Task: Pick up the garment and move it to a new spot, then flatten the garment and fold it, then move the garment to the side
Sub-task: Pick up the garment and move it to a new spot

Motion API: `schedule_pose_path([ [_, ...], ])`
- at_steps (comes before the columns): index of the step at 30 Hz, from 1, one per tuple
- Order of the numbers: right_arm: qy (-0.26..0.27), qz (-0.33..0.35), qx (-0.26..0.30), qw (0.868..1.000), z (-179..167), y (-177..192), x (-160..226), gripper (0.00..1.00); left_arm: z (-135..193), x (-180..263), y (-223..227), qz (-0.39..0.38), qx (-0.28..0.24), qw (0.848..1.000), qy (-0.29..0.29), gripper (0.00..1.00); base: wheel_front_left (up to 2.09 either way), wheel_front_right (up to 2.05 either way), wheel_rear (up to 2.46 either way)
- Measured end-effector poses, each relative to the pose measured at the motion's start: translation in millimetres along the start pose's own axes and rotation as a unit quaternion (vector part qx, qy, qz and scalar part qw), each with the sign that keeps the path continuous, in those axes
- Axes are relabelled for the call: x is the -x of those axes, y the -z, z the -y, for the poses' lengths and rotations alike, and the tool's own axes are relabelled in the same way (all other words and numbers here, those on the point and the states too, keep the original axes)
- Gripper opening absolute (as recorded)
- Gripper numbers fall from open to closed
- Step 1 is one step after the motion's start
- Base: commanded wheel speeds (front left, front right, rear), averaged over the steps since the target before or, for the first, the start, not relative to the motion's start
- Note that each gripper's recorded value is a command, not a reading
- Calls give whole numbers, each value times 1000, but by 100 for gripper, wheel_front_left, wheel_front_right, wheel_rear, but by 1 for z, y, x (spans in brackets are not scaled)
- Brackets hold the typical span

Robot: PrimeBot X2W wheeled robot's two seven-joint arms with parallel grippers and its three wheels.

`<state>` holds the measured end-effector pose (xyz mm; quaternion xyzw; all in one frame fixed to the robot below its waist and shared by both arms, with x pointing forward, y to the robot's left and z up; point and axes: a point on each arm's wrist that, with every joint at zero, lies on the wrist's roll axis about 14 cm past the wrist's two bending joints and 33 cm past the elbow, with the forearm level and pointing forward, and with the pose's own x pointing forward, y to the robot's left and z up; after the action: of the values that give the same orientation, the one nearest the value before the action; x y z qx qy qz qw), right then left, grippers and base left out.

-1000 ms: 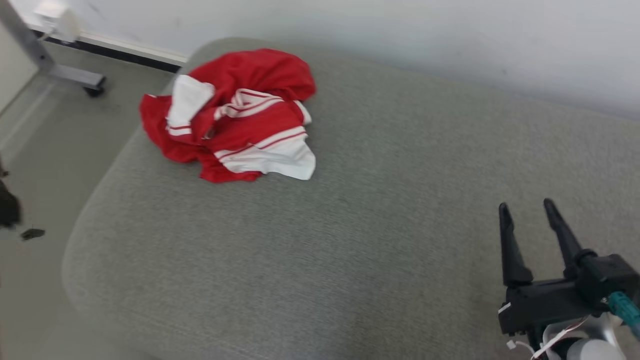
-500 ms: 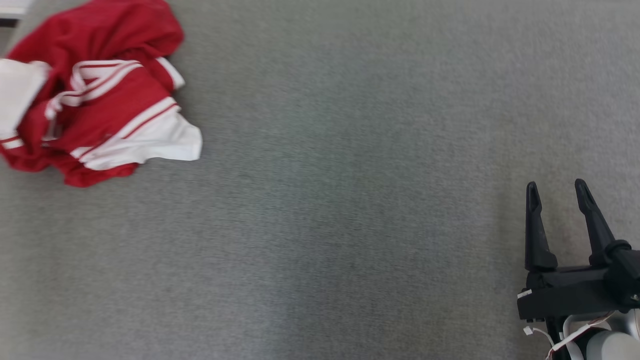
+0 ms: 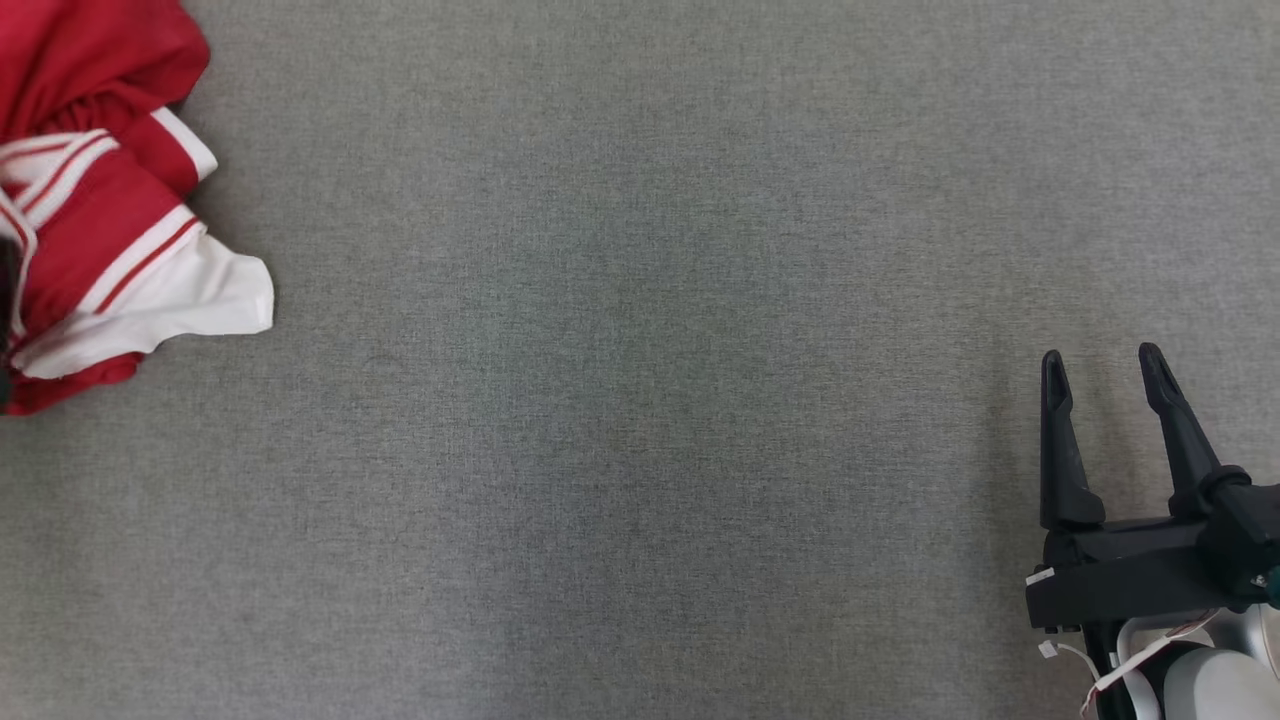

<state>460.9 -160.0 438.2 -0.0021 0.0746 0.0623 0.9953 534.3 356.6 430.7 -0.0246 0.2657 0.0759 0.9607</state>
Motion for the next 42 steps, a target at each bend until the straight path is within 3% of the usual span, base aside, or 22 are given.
schedule_pose_path([
  [7,5,5,-5,1000,3,-4,5,100,4,4,33,-82,14,996,13,100,0,0,0],
  [8,5,6,-5,1000,3,-4,6,100,4,4,35,-85,12,996,12,41,0,0,0],
  [9,6,7,-5,1000,4,-4,6,100,5,4,36,-83,10,996,14,0,0,0,0],
  [13,10,10,-7,1000,6,-7,8,100,2,6,19,-30,-9,999,12,0,0,0,0],
  [18,6,18,-16,1000,3,-11,11,100,-12,17,-39,81,-37,996,-6,0,0,0,0],
  [23,-2,27,-30,999,-4,-15,16,100,-8,42,-113,199,-54,979,-2,0,0,0,0],
  [26,-3,36,-38,999,-5,-20,21,100,6,65,-164,269,-78,960,10,0,0,0,0],
  [34,12,57,-58,997,2,-28,42,100,94,138,-274,412,-117,898,101,0,0,0,0],
  [42,63,64,-69,994,33,-25,72,100,220,183,-303,458,-122,847,242,0,0,0,0],
])
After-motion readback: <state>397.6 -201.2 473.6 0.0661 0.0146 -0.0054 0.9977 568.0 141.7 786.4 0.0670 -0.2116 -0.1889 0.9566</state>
